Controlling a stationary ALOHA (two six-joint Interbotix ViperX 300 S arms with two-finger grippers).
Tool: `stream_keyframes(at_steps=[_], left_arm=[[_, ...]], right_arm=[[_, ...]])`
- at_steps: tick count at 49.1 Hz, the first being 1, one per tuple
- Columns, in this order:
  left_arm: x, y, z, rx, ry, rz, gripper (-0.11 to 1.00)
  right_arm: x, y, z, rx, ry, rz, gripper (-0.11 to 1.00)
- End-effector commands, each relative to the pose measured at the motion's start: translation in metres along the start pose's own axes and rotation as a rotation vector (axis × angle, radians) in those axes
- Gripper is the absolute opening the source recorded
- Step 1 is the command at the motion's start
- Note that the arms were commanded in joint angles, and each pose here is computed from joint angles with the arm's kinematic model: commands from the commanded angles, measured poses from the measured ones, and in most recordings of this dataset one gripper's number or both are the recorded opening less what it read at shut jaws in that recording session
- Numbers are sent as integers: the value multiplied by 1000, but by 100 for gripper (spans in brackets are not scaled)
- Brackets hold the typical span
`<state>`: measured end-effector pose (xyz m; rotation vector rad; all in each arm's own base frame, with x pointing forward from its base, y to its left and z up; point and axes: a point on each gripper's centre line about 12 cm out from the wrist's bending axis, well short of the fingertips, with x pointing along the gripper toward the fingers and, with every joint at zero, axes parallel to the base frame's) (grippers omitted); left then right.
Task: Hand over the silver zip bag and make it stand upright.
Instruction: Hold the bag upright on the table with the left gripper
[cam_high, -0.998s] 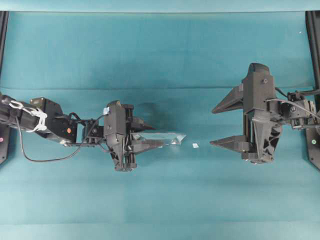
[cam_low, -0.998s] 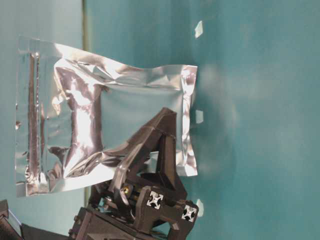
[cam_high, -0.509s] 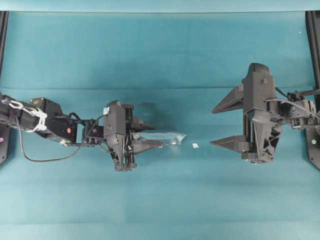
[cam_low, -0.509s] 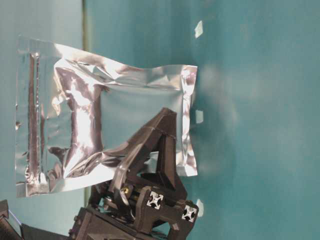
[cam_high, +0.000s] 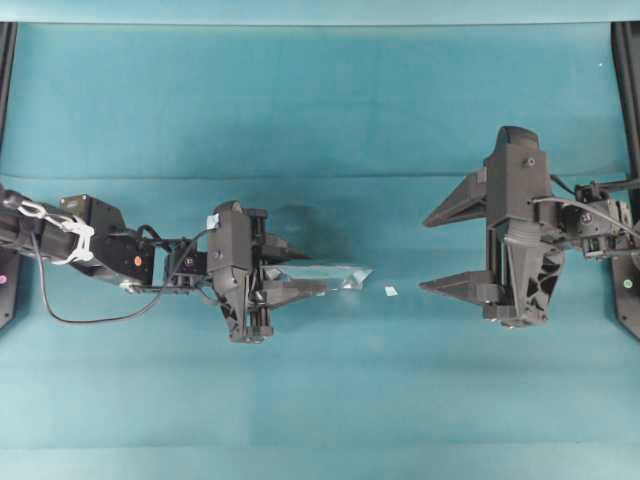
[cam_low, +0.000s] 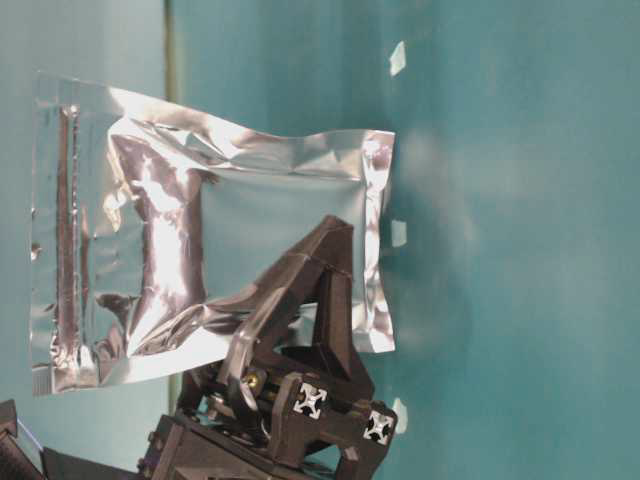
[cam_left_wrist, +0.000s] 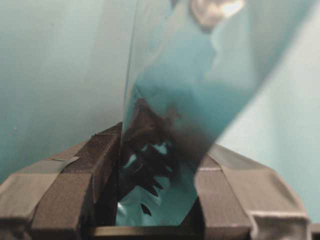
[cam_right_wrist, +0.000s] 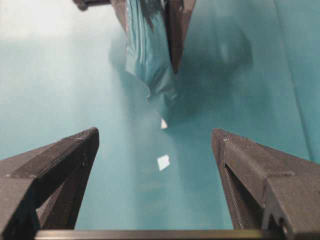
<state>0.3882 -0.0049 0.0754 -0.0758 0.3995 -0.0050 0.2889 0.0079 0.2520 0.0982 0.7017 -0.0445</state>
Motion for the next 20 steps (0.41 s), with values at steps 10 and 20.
stream_keyframes(at_steps=[10,20], left_arm=[[0,-3,-2,1,8,-8,32],[0,-2,-2,0,10,-7,32]], right_arm=[[-4,1,5,10,-26,4,97],[-4,1,5,8,-26,4,97]])
